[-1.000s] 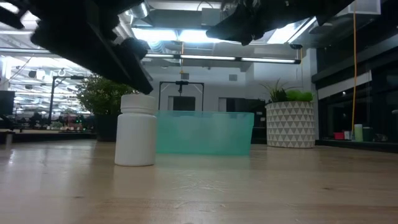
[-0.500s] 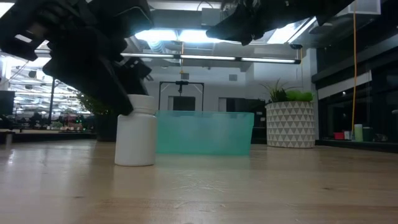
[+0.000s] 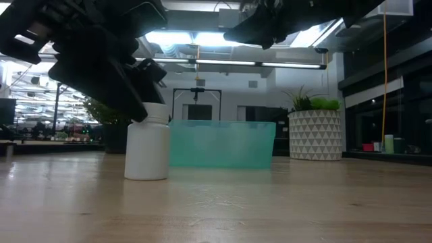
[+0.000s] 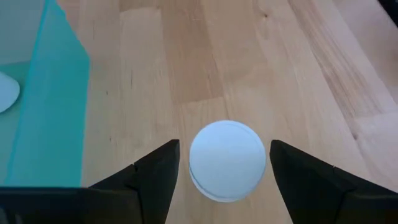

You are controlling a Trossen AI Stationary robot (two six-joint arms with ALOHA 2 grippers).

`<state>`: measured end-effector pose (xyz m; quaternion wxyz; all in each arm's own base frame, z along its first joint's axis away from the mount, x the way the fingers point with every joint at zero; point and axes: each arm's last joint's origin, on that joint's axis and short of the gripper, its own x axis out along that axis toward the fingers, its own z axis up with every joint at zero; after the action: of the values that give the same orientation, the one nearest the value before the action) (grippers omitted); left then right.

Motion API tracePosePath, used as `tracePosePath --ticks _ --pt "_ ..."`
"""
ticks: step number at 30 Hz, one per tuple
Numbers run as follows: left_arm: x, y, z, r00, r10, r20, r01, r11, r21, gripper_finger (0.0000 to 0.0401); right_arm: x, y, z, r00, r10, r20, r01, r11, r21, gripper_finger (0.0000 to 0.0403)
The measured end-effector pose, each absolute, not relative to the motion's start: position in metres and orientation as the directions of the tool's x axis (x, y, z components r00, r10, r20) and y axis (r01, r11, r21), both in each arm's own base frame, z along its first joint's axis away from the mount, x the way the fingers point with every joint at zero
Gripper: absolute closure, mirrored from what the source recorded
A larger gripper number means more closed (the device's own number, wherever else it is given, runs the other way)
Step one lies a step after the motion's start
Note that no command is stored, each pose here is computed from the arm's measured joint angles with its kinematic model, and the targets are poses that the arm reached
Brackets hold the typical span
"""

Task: Pick and place pill bottles into a basket
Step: Put the white pill bottle into the green bin

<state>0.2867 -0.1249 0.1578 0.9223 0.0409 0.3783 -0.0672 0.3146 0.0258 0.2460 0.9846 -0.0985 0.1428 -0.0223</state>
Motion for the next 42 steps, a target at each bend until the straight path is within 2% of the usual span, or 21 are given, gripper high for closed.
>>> tracePosePath --ticks 10,19,28,42 --pt "0.286 -0.124 0.157 0.695 -0.076 -0.715 0.151 0.988 0.042 0.0243 0.315 0.026 0.246 0.958 -0.072 -0.277 0.016 0.98 -0.2 0.0392" --pt "0.281 -0.122 0.16 0.673 -0.071 -0.737 0.157 0.986 0.048 0.0245 0.315 0.026 0.246 0.958 -0.072 -0.277 0.016 0.98 -0.2 0.0392" --pt "0.257 -0.111 0.192 0.65 -0.062 -0.758 0.158 0.986 0.054 0.0245 0.315 0.026 0.246 0.958 -0.072 -0.277 0.016 0.979 -0.201 0.0392" --pt "0.219 -0.089 0.25 0.747 -0.058 -0.662 0.163 0.982 0.097 0.0245 0.314 0.026 0.244 0.951 -0.073 -0.3 0.01 0.978 -0.206 0.0392"
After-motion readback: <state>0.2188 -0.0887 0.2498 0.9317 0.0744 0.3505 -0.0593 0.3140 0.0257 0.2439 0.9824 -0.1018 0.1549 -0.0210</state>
